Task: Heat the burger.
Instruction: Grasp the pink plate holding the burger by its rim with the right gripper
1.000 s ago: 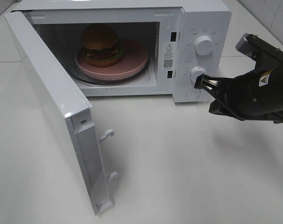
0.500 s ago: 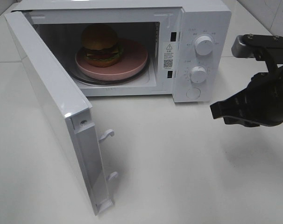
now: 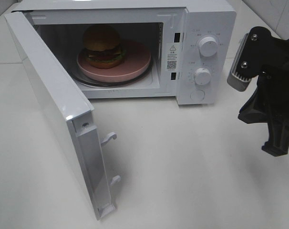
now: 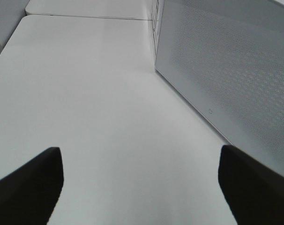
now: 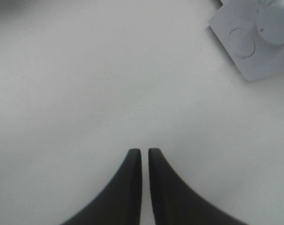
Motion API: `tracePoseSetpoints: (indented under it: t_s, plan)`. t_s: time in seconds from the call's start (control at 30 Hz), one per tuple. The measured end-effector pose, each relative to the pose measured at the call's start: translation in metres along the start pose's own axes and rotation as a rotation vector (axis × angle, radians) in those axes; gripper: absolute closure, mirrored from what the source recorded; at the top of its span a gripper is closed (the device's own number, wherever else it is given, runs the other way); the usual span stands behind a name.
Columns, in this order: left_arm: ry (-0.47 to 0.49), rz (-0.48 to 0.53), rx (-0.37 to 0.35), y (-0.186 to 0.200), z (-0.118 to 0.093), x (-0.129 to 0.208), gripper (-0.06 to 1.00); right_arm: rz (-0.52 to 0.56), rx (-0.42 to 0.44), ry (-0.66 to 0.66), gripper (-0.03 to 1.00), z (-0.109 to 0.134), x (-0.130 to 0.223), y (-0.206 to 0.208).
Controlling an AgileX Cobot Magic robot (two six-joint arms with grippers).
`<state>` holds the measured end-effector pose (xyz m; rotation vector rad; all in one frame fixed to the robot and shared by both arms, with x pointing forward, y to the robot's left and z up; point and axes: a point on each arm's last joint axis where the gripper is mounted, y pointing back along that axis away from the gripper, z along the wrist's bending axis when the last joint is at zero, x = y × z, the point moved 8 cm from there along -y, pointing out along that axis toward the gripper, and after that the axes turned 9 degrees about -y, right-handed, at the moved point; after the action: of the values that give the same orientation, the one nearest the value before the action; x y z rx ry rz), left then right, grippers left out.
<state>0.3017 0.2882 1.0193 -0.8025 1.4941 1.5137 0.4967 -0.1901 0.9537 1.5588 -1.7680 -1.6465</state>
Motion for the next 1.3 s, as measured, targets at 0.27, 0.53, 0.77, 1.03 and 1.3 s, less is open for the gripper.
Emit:
tracePoseSetpoints:
  t_s: [0.27, 0.53, 0.77, 1.03, 1.3]
  plan:
    - [0.000, 0.000, 0.000, 0.000, 0.000, 0.000, 0.13, 0.070, 0.056, 0.333, 0.87, -0.012, 0.009, 0.002]
    - [0.000, 0.000, 0.000, 0.000, 0.000, 0.000, 0.13, 0.121, 0.099, 0.520, 0.85, -0.022, 0.015, 0.003]
    - [0.000, 0.000, 0.000, 0.000, 0.000, 0.000, 0.13, 0.145, 0.126, 0.584, 0.80, -0.028, 0.017, 0.004]
    - [0.000, 0.000, 0.000, 0.000, 0.000, 0.000, 0.13, 0.084, 0.175, 0.538, 0.47, -0.030, 0.003, 0.004]
    - [0.000, 0.000, 0.000, 0.000, 0.000, 0.000, 0.13, 0.065, 0.182, 0.549, 0.02, -0.023, -0.009, 0.002]
